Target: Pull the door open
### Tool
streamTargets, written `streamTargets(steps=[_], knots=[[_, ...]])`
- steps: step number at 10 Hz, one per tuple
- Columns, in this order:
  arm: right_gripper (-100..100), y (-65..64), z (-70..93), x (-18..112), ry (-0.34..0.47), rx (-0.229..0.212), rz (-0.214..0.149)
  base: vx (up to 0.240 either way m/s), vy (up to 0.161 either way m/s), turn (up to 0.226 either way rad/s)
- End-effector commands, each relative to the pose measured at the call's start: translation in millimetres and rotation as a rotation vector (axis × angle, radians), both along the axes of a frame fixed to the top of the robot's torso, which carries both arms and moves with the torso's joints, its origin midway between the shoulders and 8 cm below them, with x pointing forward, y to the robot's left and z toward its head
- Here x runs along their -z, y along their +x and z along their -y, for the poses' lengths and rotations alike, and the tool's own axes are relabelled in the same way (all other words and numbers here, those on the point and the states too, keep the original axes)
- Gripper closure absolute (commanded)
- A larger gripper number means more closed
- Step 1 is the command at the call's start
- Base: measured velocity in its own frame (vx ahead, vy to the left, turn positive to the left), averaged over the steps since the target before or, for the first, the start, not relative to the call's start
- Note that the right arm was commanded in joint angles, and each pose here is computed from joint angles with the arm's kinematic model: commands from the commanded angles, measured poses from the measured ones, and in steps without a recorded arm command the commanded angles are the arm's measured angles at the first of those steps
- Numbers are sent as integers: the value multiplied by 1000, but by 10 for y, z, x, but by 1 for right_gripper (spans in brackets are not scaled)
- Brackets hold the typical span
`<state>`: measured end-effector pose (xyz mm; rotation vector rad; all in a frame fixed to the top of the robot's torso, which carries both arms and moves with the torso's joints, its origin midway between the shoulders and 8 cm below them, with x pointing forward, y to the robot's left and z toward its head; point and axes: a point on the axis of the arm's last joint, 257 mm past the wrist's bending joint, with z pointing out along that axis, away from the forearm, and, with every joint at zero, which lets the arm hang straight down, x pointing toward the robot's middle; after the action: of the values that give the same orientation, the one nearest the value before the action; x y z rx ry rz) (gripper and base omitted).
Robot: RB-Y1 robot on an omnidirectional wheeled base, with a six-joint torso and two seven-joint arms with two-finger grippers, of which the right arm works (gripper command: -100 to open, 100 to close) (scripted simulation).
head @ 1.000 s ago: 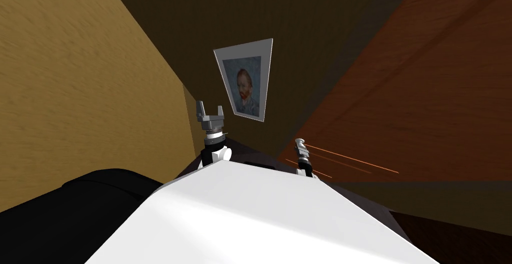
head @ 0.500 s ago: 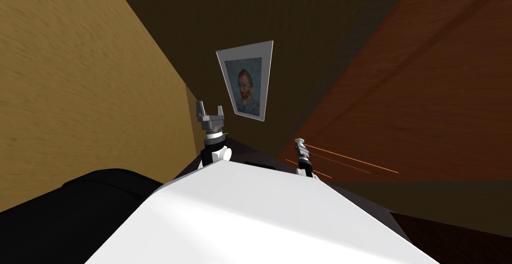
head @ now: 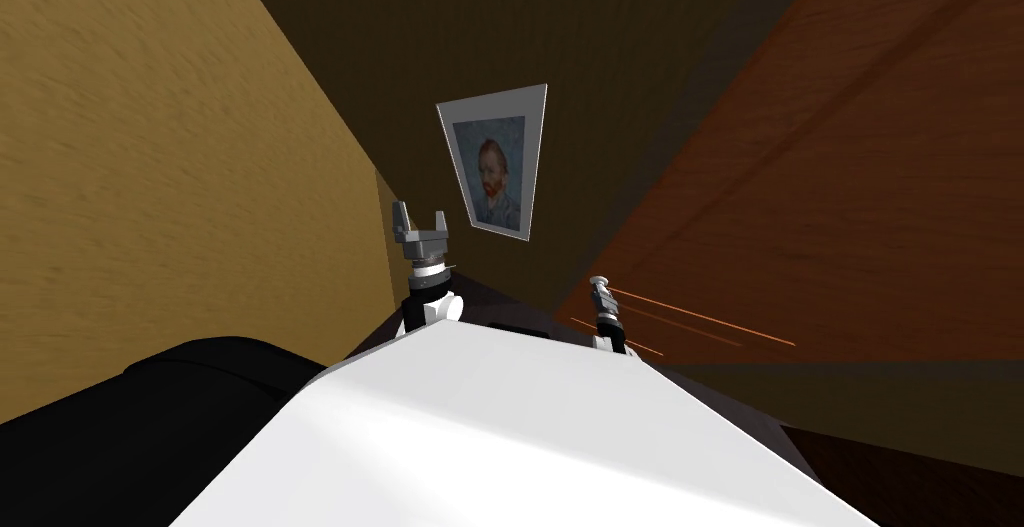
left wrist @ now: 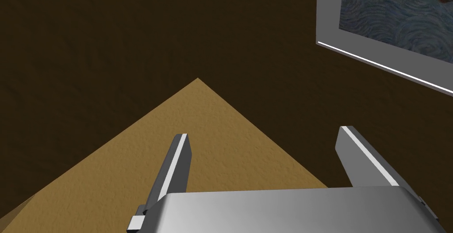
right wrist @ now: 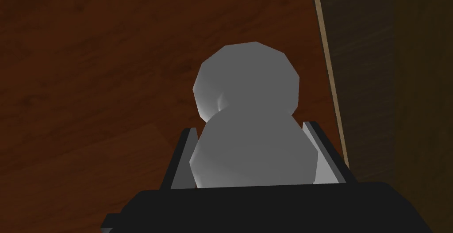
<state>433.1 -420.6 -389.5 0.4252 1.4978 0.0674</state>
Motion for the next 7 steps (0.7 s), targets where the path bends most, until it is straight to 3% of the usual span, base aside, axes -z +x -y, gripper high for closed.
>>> streamTargets(steps=[1, 7], knots=[[100, -2, -36, 19, 36, -3, 5, -18, -7, 10], [100, 12, -34, 7, 196, -5, 47, -24, -6, 23]])
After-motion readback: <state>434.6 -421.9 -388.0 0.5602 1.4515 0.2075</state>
